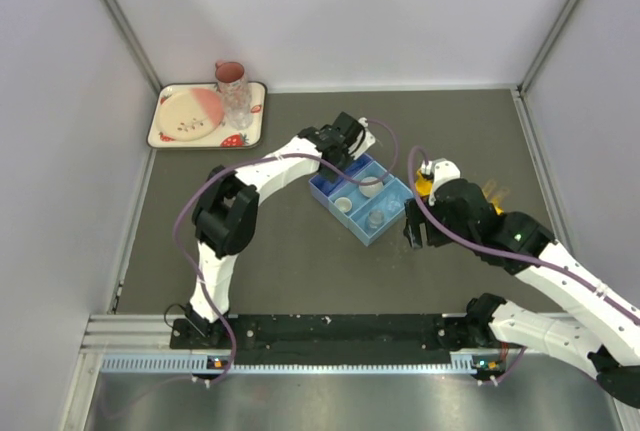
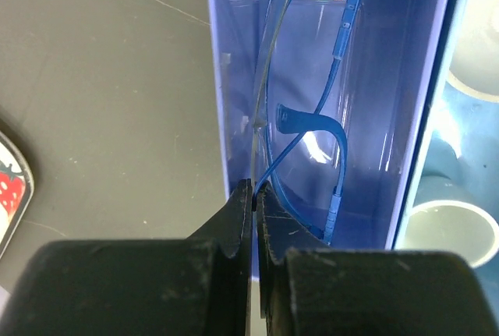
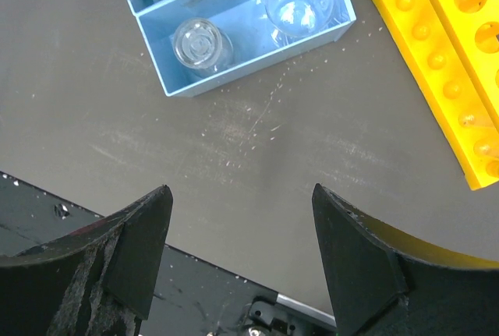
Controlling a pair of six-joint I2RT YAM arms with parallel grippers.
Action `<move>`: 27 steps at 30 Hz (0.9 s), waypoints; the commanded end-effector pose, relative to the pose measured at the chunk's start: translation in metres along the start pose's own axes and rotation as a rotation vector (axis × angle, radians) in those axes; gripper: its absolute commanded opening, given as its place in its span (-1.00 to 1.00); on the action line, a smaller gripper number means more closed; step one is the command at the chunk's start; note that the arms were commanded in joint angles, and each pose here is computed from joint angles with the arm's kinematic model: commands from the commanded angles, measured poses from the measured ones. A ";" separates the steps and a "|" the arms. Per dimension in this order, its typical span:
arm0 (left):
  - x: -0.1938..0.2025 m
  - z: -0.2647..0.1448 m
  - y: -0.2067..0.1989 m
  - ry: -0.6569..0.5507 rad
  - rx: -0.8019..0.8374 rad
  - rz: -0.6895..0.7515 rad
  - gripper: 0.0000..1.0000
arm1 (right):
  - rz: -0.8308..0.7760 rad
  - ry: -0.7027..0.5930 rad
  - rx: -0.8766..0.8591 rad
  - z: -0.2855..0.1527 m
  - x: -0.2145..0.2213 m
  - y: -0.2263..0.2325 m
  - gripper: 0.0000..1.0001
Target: Organize the chemistry lab equipment
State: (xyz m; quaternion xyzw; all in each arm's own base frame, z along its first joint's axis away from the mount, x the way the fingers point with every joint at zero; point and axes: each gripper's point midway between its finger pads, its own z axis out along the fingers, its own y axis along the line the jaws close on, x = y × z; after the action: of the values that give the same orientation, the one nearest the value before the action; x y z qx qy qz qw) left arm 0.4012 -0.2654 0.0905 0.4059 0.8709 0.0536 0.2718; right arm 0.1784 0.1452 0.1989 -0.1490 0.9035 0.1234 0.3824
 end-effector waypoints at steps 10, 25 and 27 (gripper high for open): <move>-0.008 0.013 0.000 0.002 -0.006 -0.036 -0.89 | 0.013 -0.034 -0.022 -0.001 -0.004 0.004 0.48; -0.045 -0.050 0.007 -0.129 0.030 -0.079 -0.26 | 0.021 -0.049 -0.046 -0.005 -0.008 0.008 0.48; -0.050 -0.060 0.010 -0.147 0.029 -0.091 0.17 | 0.024 -0.052 -0.049 -0.006 -0.009 0.008 0.48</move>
State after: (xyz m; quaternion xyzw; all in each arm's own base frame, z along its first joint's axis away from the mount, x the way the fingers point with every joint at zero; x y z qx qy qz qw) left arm 0.4007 -0.2790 0.0940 0.3928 0.8803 0.0307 0.2643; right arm 0.1745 0.1451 0.1946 -0.1521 0.9043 0.1288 0.3774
